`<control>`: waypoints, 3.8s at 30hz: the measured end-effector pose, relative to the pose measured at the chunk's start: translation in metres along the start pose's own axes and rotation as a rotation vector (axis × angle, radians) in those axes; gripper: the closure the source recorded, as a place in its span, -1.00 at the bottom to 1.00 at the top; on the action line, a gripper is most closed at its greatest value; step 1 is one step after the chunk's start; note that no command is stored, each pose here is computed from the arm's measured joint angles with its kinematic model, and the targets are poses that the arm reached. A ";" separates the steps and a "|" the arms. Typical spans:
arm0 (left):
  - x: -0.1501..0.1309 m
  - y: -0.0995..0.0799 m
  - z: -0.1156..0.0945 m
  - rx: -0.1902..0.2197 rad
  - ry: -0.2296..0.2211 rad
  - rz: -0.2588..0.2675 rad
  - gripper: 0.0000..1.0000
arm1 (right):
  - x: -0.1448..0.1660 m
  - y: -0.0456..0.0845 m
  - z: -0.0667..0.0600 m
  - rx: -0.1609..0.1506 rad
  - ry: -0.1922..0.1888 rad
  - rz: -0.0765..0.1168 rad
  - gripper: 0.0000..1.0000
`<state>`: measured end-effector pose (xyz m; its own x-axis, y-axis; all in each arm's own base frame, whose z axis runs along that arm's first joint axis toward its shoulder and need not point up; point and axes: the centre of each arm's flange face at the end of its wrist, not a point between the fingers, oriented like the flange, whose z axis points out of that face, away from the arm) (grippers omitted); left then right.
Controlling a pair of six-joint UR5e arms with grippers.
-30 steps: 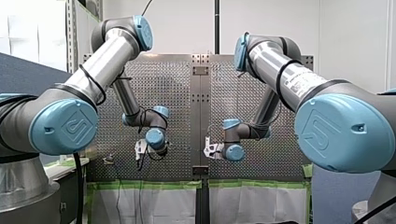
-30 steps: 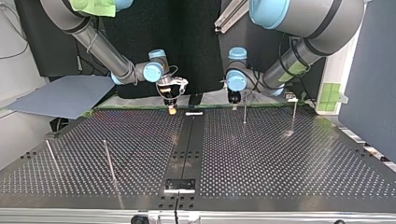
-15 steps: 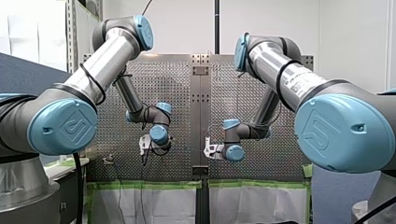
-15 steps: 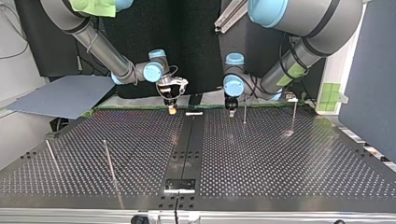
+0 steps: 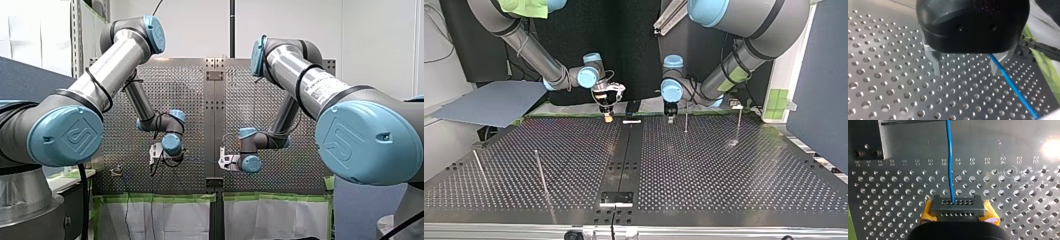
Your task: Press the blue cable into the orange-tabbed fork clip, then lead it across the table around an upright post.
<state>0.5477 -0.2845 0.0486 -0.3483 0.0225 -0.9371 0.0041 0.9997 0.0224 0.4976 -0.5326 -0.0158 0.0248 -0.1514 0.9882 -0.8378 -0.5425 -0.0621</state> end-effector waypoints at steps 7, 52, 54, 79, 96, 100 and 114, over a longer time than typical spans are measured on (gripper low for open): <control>0.001 -0.004 -0.002 0.006 -0.001 0.021 1.00 | 0.000 0.000 0.000 0.000 0.000 0.000 1.00; -0.104 -0.037 -0.068 0.024 -0.107 -0.066 1.00 | 0.137 -0.003 -0.015 -0.035 0.012 -0.026 1.00; -0.115 -0.038 -0.075 0.023 -0.122 -0.073 1.00 | 0.150 -0.005 -0.017 -0.035 0.024 -0.026 1.00; -0.250 -0.034 -0.151 0.057 -0.338 -0.177 1.00 | 0.316 -0.030 -0.063 -0.019 0.224 -0.042 1.00; -0.289 -0.036 -0.155 0.057 -0.370 -0.207 1.00 | 0.412 -0.029 -0.103 -0.053 0.371 -0.037 1.00; -0.301 -0.037 -0.156 0.060 -0.377 -0.219 1.00 | 0.429 -0.028 -0.112 -0.065 0.396 -0.035 1.00; -0.353 -0.043 -0.164 0.072 -0.420 -0.246 1.00 | 0.466 -0.013 -0.138 -0.114 0.422 -0.029 1.00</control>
<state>0.5167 -0.3357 0.4354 0.0608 -0.2292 -0.9715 0.0396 0.9731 -0.2271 0.4451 -0.4820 0.4648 -0.1556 0.2261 0.9616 -0.8957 -0.4428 -0.0408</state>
